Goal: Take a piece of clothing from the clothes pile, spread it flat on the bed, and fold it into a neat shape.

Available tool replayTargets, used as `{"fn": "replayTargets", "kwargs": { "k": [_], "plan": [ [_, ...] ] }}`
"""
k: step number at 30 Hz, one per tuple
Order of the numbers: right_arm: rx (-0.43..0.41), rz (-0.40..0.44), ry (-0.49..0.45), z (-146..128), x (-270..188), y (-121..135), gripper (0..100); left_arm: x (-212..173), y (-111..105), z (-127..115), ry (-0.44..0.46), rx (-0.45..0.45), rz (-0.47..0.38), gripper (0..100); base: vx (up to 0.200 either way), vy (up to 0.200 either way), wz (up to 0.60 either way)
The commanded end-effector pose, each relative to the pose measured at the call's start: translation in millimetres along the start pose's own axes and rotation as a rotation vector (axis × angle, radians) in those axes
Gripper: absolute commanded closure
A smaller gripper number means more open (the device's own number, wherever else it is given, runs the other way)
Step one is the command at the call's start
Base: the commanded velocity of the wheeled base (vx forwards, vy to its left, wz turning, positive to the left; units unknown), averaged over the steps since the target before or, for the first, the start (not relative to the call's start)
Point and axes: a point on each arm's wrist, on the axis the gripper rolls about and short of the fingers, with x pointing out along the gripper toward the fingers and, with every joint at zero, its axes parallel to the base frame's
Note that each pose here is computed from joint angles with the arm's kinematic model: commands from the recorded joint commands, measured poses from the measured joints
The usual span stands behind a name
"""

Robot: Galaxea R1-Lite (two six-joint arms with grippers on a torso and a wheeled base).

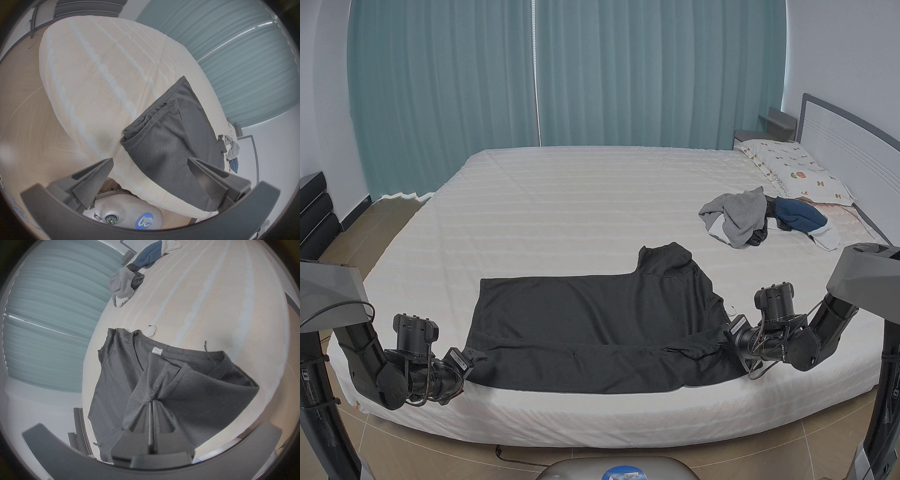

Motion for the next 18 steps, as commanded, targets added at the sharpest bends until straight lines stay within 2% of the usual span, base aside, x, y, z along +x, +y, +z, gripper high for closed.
{"fn": "replayTargets", "kwargs": {
  "k": [1, 5, 6, 15, 18],
  "plan": [
    [0.003, 0.002, -0.005, 1, -3, 0, 100, 0, 0, -1, 0.002, 0.001, 0.001, 0, 0.0, 0.0, 0.0],
    [0.004, -0.006, -0.001, 1, -2, -3, 100, 0, 0, -1, 0.002, 0.001, 0.001, 0, 0.0, 0.0, 0.0],
    [0.004, -0.005, -0.003, 1, -3, -3, 0, 0, 0, -1, 0.002, 0.001, 0.001, 0, 0.0, 0.0, 0.0],
    [-0.007, 0.075, -0.006, -2, -25, 20, 0, 0, 0, -1, 0.002, 0.001, 0.001, 0, 0.0, 0.0, 0.0],
    [-0.014, 0.099, 0.026, -17, -27, 29, 0, 1, 0, -1, 0.003, 0.001, 0.002, 0, 0.0, 0.0, 0.0]
  ]
}}
